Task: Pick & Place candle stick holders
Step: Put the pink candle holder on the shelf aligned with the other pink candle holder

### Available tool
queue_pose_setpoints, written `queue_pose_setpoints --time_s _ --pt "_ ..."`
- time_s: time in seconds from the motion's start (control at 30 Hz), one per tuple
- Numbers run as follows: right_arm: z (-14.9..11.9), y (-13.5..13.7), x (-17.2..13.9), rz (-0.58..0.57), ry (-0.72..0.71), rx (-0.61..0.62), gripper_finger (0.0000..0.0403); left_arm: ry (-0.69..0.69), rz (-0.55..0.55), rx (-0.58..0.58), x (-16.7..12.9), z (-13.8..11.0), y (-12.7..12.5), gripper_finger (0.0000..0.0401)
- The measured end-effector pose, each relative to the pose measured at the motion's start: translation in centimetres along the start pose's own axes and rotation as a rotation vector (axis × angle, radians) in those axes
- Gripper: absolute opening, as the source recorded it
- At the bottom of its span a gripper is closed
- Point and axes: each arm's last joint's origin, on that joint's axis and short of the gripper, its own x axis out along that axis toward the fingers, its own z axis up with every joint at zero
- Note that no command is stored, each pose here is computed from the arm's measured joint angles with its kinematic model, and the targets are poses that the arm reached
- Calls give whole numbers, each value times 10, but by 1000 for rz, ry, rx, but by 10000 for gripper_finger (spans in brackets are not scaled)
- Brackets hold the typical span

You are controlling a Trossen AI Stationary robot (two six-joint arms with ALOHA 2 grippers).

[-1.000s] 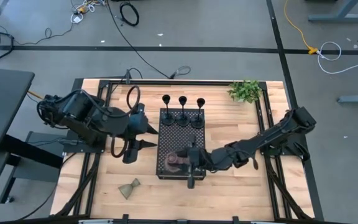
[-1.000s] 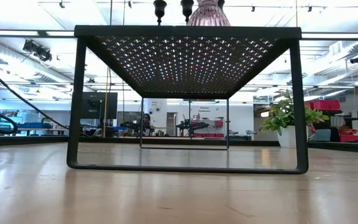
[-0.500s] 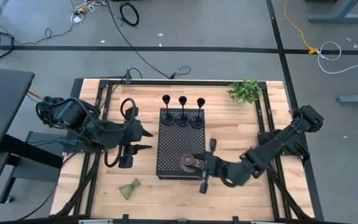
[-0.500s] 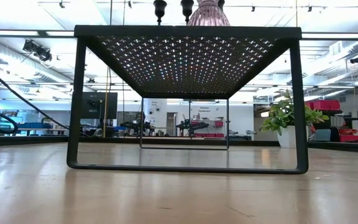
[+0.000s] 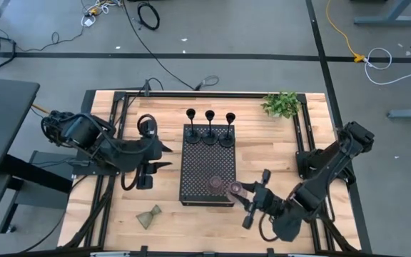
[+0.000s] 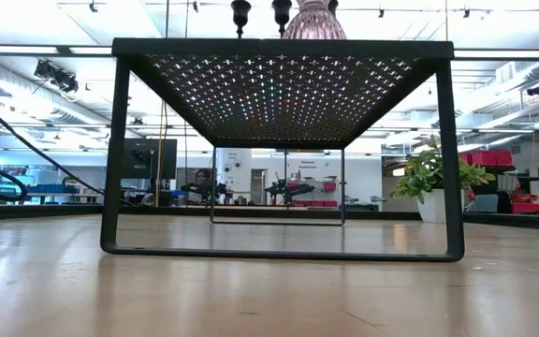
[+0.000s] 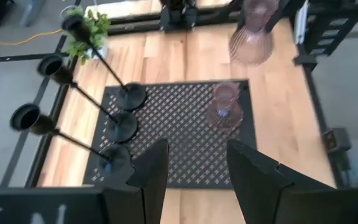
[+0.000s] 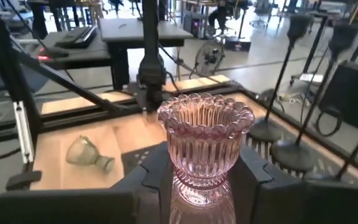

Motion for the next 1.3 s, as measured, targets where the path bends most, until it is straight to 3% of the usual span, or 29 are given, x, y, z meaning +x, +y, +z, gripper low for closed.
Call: queue_pose_setpoints --time_s 0.2,0.43,0.7,0.93,1.3 --pt "-22 -2 -1 -38 -1 66 98 47 50 43 19 -14 -7 165" --pt "-33 -6 8 -29 29 126 98 58 101 6 38 -55 -4 165" --pt "-51 -15 18 -51 64 186 98 -49 -9 -71 44 -106 5 165" --pt "-71 -21 29 -37 60 257 98 -44 -14 -119 64 -150 7 165" --pt "-84 -35 53 17 35 277 98 -40 -42 -182 83 -188 3 165"
